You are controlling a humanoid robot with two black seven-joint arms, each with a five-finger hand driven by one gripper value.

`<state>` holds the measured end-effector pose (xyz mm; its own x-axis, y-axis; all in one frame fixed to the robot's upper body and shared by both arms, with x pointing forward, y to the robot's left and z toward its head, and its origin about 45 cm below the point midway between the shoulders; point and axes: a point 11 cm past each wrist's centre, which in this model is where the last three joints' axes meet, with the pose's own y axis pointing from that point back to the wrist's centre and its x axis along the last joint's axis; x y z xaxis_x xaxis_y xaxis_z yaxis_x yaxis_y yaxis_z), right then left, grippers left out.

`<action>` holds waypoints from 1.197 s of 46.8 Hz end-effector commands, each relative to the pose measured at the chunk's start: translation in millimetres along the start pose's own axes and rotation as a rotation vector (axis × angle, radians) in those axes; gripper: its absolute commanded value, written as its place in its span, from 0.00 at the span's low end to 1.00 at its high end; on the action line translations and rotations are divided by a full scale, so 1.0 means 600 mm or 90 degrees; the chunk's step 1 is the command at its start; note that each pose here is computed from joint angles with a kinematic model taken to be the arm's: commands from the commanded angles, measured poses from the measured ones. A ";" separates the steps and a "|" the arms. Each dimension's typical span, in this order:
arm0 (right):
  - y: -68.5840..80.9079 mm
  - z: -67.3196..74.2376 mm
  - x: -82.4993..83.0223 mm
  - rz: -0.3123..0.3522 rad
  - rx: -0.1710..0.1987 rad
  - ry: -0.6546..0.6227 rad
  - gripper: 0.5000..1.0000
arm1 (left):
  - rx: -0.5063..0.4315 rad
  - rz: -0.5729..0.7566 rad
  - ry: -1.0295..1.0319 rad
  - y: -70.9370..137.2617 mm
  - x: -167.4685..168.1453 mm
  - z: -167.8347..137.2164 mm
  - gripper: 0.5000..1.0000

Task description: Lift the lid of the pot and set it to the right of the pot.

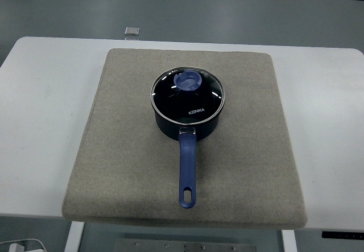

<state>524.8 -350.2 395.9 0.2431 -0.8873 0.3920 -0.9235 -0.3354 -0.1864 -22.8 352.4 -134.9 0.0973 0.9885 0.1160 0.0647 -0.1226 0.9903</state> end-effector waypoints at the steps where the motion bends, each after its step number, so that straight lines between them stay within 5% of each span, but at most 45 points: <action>1: -0.016 -0.045 -0.006 -0.037 0.037 0.022 0.81 | -0.001 0.000 0.000 0.000 0.000 0.001 1.00; 12: -0.026 -0.138 -0.054 -0.157 0.136 0.098 0.81 | -0.001 0.000 0.000 0.000 0.000 0.001 1.00; 19: -0.020 -0.172 -0.083 -0.212 0.165 0.128 0.81 | -0.001 0.000 0.000 0.000 0.000 0.001 1.00; 41: 0.009 -0.194 -0.199 -0.389 0.205 0.262 0.81 | -0.001 0.000 0.000 0.000 0.000 0.001 1.00; 56: 0.035 -0.160 -0.285 -0.499 0.216 0.356 0.81 | -0.001 0.000 0.000 0.000 0.000 0.001 1.00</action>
<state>437.5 -180.2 421.6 0.4934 -0.1710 0.8528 -0.4230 -0.9039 0.0635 -22.8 352.4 -134.8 0.0976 0.9884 0.1160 0.0647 -0.1226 0.9903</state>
